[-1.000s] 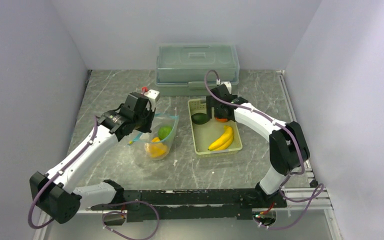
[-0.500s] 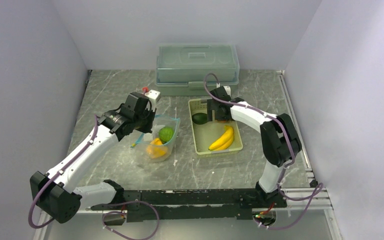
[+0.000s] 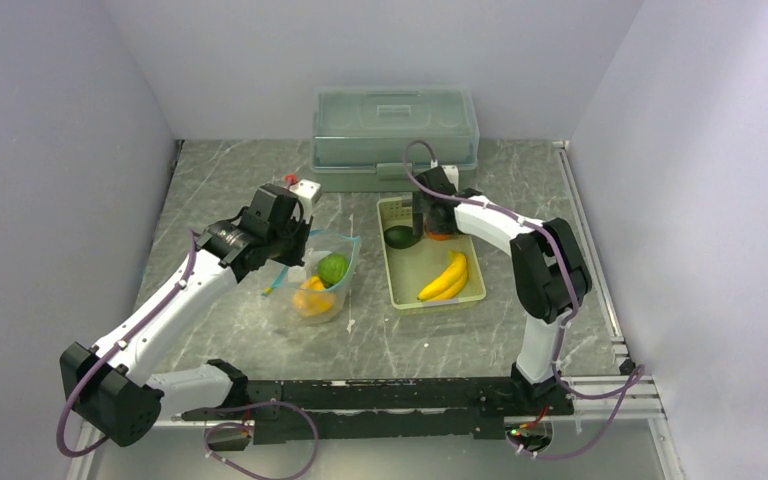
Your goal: Place the food in the zip-top bag and seal the zipper
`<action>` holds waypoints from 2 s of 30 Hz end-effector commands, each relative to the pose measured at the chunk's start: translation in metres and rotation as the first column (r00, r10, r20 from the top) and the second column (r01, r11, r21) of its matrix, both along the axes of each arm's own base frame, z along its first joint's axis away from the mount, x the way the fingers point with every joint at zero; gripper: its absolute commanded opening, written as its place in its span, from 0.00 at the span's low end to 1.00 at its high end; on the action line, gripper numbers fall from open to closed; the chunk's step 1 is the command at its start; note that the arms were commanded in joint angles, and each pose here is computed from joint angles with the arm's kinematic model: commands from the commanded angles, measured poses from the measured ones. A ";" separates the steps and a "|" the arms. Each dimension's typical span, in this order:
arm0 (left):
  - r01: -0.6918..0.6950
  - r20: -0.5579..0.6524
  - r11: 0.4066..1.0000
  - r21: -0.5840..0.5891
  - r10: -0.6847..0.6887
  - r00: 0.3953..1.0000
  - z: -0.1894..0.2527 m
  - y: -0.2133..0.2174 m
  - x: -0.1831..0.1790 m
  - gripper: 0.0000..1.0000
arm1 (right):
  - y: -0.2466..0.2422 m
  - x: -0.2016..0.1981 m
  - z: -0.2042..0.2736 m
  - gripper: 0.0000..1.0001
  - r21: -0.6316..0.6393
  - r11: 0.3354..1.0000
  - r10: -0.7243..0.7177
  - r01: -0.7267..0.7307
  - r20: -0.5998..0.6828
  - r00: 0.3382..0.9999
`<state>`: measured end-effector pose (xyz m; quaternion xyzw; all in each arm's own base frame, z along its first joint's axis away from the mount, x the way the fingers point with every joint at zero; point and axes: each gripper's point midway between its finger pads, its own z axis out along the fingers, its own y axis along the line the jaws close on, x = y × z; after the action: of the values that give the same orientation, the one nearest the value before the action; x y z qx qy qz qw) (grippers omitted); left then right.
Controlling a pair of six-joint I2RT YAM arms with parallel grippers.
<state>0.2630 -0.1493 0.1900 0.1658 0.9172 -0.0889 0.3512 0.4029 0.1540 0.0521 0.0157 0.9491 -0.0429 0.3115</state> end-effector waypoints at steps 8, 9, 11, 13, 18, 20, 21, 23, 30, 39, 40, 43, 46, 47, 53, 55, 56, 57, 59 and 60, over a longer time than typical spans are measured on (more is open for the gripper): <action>0.001 0.041 1.000 -0.004 -0.001 0.999 0.010 0.001 0.005 0.06 | 0.005 0.024 0.016 0.83 0.026 0.999 -0.034 0.032 0.068 0.997; 0.001 0.039 1.000 -0.003 -0.001 0.999 0.009 0.001 0.005 0.06 | 0.005 0.023 0.017 0.80 0.026 0.999 -0.033 0.032 0.069 0.997; 0.001 0.038 1.000 0.000 -0.001 0.999 0.009 0.002 0.005 0.06 | 0.004 0.021 0.018 0.73 0.026 0.999 -0.031 0.030 0.071 0.997; -0.002 0.039 1.000 0.001 0.002 0.999 0.009 0.002 0.005 0.06 | 0.003 0.019 0.023 0.65 0.031 0.999 -0.029 0.027 0.082 0.996; 0.001 0.036 1.000 0.004 -0.001 0.999 0.008 0.001 0.005 0.05 | -0.001 0.010 0.054 0.53 0.062 0.998 -0.033 0.024 0.144 0.989; -0.005 0.039 1.000 0.009 0.005 0.999 0.011 0.002 0.007 0.04 | -0.003 0.005 0.066 0.52 0.074 0.997 -0.031 0.019 0.165 0.986; -0.011 0.048 1.000 0.012 0.010 0.999 0.016 0.003 0.008 0.03 | -0.004 0.001 0.072 0.52 0.080 0.997 -0.031 0.017 0.175 0.984; -0.030 0.070 0.999 0.023 0.028 0.997 0.030 0.007 0.012 0.03 | -0.005 -0.003 0.084 0.52 0.096 0.995 -0.026 0.007 0.199 0.980; -0.093 0.188 0.995 0.040 0.084 0.978 0.112 0.021 0.015 0.04 | -0.006 -0.014 0.120 0.52 0.138 0.990 -0.017 -0.021 0.267 0.964; -0.104 0.094 0.994 0.018 0.102 0.990 0.088 0.014 0.004 0.06 | 0.001 -0.018 0.133 0.52 0.170 0.984 0.003 -0.054 0.290 0.957; -0.108 0.059 0.994 0.029 0.106 0.993 0.069 0.012 0.004 0.06 | 0.001 -0.018 0.134 0.52 0.173 0.983 0.004 -0.056 0.290 0.957; -0.145 -0.083 0.985 0.097 0.153 0.985 0.005 0.012 -0.001 0.04 | 0.004 -0.019 0.133 0.52 0.182 0.981 0.009 -0.064 0.288 0.958; -0.196 -0.189 0.961 0.196 0.234 0.954 -0.052 0.021 -0.008 0.00 | 0.007 -0.021 0.130 0.53 0.187 0.980 0.015 -0.070 0.281 0.960; -0.206 -0.203 0.953 0.220 0.252 0.946 -0.061 0.022 -0.007 0.00 | 0.009 -0.022 0.130 0.53 0.189 0.979 0.019 -0.074 0.281 0.960; -0.176 -0.148 0.972 0.153 0.198 0.969 -0.018 0.008 0.008 0.00 | 0.011 -0.029 0.145 0.53 0.210 0.972 0.033 -0.101 0.305 0.952; -0.152 -0.110 0.982 0.114 0.165 0.980 0.004 0.002 0.013 0.01 | 0.015 -0.034 0.154 0.53 0.233 0.964 0.047 -0.126 0.320 0.946; -0.141 -0.097 0.985 0.095 0.150 0.984 0.015 0.000 0.015 0.01 | 0.017 -0.036 0.159 0.53 0.242 0.961 0.052 -0.137 0.328 0.943; -0.131 -0.084 0.988 0.079 0.138 0.987 0.024 -0.003 0.015 0.01 | 0.018 -0.039 0.163 0.53 0.250 0.957 0.057 -0.146 0.334 0.941; -0.107 -0.067 0.993 0.047 0.110 0.992 0.040 -0.008 0.015 0.01 | 0.020 -0.043 0.173 0.53 0.261 0.951 0.066 -0.165 0.351 0.934; -0.090 -0.062 0.995 0.032 0.092 0.994 0.046 -0.011 0.014 0.01 | 0.021 -0.046 0.178 0.53 0.266 0.948 0.071 -0.175 0.359 0.931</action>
<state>0.2814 -0.1497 0.1951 0.1052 0.9515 -0.0217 0.2883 0.3644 0.1672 0.1943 0.0155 0.8954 0.0844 0.4368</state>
